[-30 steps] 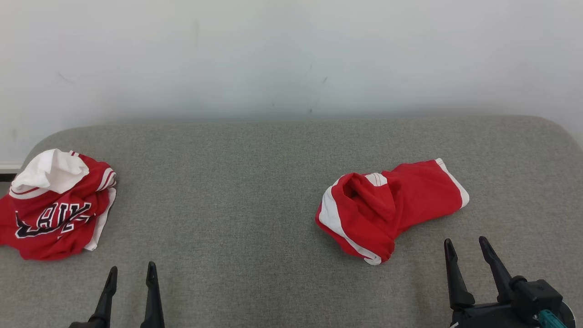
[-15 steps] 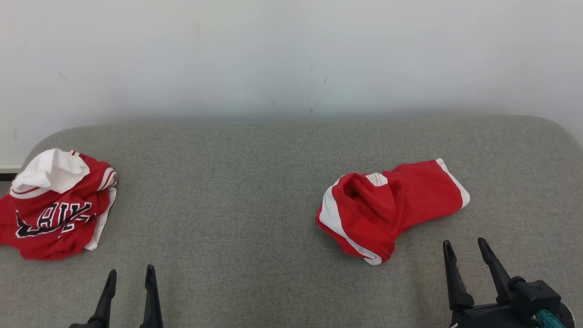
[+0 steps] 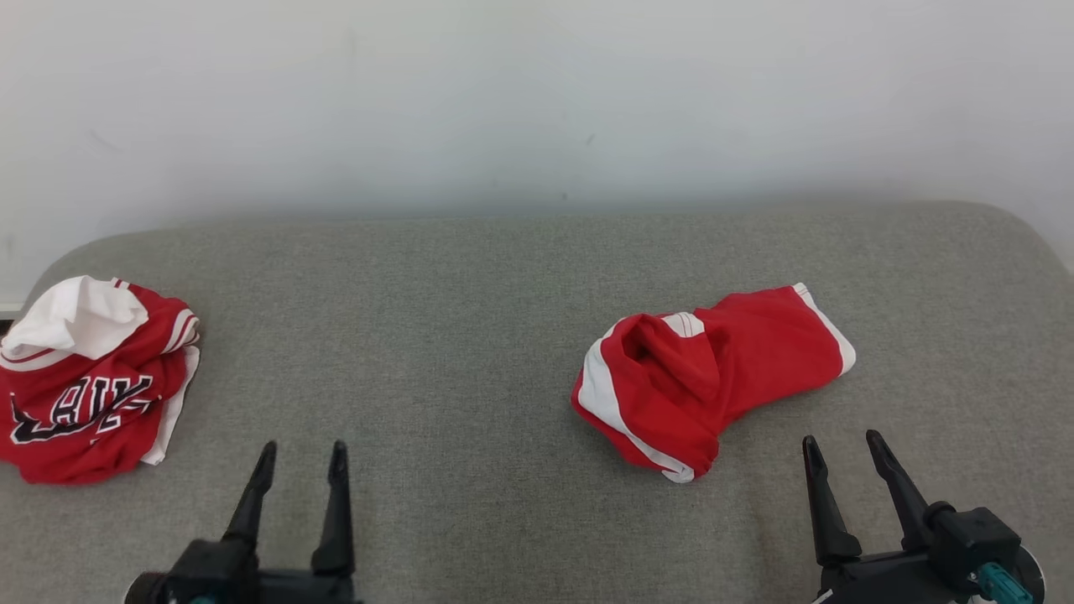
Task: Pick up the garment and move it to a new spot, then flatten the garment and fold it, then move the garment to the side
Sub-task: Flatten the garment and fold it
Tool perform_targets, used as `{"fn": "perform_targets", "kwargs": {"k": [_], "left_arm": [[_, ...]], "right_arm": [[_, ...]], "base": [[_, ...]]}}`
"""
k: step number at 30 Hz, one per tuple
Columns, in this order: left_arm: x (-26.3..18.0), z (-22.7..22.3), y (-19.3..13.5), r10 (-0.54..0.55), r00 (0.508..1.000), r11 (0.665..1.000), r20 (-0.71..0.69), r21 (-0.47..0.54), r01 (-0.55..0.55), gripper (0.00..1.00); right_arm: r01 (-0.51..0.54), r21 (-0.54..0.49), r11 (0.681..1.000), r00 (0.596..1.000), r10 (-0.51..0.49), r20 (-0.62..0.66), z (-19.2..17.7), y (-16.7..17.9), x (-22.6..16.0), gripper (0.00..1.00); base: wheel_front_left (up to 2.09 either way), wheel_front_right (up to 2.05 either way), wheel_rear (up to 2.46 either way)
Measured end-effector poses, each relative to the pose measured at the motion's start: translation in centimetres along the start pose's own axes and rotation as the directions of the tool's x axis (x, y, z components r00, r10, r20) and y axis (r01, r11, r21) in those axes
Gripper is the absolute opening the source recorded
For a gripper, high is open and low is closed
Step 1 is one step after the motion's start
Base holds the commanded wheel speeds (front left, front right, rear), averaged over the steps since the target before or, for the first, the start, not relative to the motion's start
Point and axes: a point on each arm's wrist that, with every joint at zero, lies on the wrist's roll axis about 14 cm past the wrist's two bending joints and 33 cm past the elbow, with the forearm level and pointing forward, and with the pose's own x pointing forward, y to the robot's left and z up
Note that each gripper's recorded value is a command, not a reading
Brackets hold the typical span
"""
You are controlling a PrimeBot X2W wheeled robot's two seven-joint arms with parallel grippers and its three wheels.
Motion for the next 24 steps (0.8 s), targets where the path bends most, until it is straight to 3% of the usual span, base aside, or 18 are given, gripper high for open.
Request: {"fn": "perform_targets", "kwargs": {"k": [7, 14, 24], "left_arm": [[4.9, 1.8, -7.6, -0.239, 0.969, 0.971, 0.057, 0.003, 0.239, 1.0], [7.8, 0.7, -15.6, -0.466, 0.885, 0.885, 0.014, -0.01, 0.466, 1.0], [9.6, -4.2, -20.0, -0.568, 0.814, 0.823, -0.123, -0.066, 0.565, 1.0]], "right_arm": [[0.033, 0.005, 0.999, 0.999, -0.033, -0.008, -0.2, -1.1, -0.3, 1.0], [0.088, 0.01, 0.996, 0.996, -0.088, -0.015, -0.5, -2.8, -0.5, 1.0], [0.192, 0.012, 0.981, 0.981, -0.191, -0.045, -1.4, -5.7, -1.7, 1.0]], "base": [[0.0, 0.0, 0.0], [0.0, 0.0, 0.0], [0.0, 0.0, 0.0]]}}
